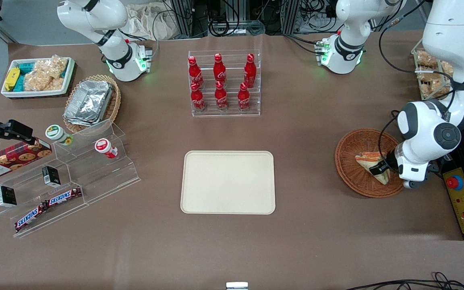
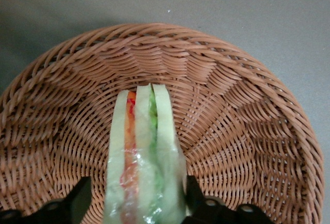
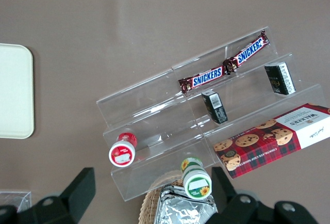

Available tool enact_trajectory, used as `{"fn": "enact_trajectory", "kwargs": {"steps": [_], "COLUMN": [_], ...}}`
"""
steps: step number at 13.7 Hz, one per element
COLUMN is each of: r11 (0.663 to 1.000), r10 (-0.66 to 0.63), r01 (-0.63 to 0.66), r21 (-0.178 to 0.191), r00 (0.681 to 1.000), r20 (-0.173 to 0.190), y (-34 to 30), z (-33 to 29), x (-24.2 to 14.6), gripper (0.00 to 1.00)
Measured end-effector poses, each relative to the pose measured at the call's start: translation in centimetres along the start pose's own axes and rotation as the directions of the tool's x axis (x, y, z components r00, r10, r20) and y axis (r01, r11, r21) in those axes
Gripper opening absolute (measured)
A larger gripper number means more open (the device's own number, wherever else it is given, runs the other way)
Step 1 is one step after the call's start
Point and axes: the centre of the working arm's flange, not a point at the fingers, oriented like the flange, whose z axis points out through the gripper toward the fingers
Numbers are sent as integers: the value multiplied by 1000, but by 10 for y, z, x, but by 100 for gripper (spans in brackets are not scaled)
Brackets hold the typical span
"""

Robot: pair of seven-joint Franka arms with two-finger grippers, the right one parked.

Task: Place sandwich from basket to tray
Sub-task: 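Lift the sandwich up out of the basket with the left gripper, then carry the sandwich over to the cream tray with the left gripper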

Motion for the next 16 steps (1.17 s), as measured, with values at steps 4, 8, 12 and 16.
{"fn": "enact_trajectory", "kwargs": {"steps": [4,8,12,16], "r11": [999,985,989,966], "r10": [25,62,98,249], "r01": [-27,-89,-112,-256], "r21": [41,149,94,38], "r00": [998,983,986,959], "r20": [57,175,136,134], "y": [12,52,77,109], "z": [-15,-134,-302,-325], "x": [-6,1,-1,-22], "gripper": [37,26,17,16]}}
